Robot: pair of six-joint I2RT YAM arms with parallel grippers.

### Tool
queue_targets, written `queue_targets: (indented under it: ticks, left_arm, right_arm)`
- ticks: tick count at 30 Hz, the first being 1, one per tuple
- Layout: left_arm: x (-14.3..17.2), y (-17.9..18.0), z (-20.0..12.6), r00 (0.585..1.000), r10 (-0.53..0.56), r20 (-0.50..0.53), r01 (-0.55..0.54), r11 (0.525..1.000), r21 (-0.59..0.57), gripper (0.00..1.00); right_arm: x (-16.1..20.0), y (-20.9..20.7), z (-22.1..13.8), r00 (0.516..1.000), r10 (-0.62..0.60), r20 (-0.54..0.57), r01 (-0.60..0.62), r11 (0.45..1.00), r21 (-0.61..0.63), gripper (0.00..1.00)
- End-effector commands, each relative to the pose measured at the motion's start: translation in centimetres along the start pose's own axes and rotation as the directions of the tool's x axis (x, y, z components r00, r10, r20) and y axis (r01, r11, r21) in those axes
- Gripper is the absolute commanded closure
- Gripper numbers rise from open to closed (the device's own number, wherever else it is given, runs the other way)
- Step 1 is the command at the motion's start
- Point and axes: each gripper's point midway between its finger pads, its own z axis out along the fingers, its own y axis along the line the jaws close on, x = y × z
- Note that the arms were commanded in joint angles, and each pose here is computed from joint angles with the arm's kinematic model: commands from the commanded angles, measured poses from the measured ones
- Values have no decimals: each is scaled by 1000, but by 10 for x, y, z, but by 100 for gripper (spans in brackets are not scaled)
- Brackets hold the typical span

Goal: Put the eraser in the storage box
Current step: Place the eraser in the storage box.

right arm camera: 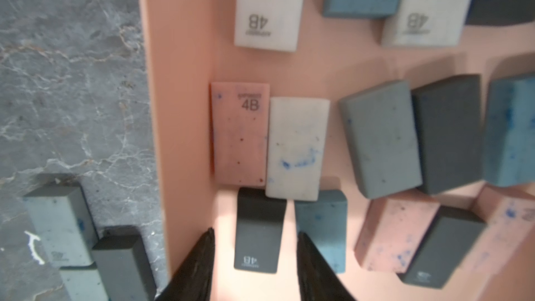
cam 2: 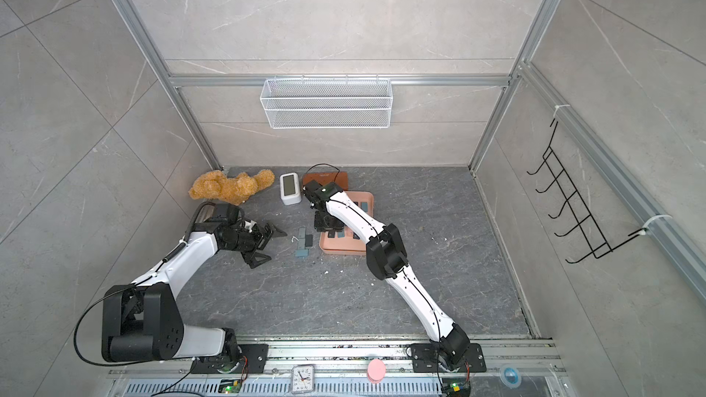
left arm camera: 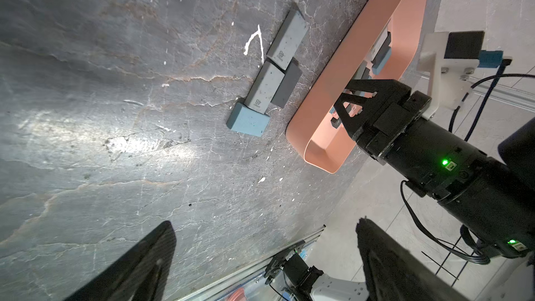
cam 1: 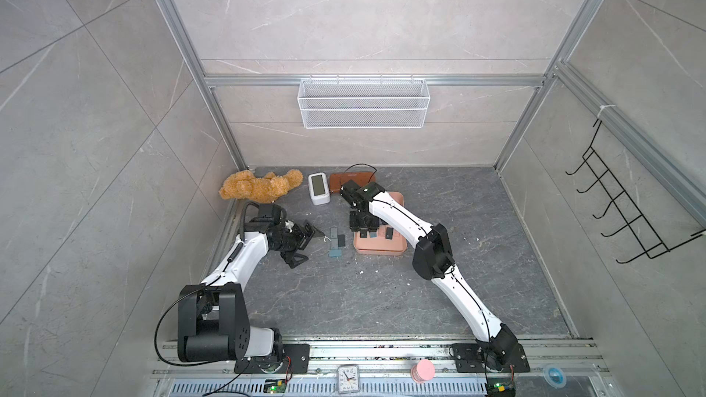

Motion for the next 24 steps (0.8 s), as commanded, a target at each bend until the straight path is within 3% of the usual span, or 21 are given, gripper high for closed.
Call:
queue_targets:
  ticks: [1, 12, 18, 24]
  left_arm:
    - [-4, -5, -14, 997, 67, 41, -66, 997, -38, 1]
    - [-20, 5, -19, 992, 95, 83, -78, 980, -184, 1]
    - [-24, -2, -2, 987, 157, 42, -141, 954, -265, 1]
    - [-28, -7, 23, 979, 201, -24, -198, 921, -335, 2]
  right_arm:
    - [-11, 2, -54, 997, 8, 72, -4, 999, -51, 46]
    - [-3, -23, -118, 985, -25, 169, 43, 994, -102, 23]
    - [18, -58, -116, 986, 13, 169, 12, 989, -150, 2]
    - [52, -83, -109, 991, 18, 133, 6, 984, -178, 0]
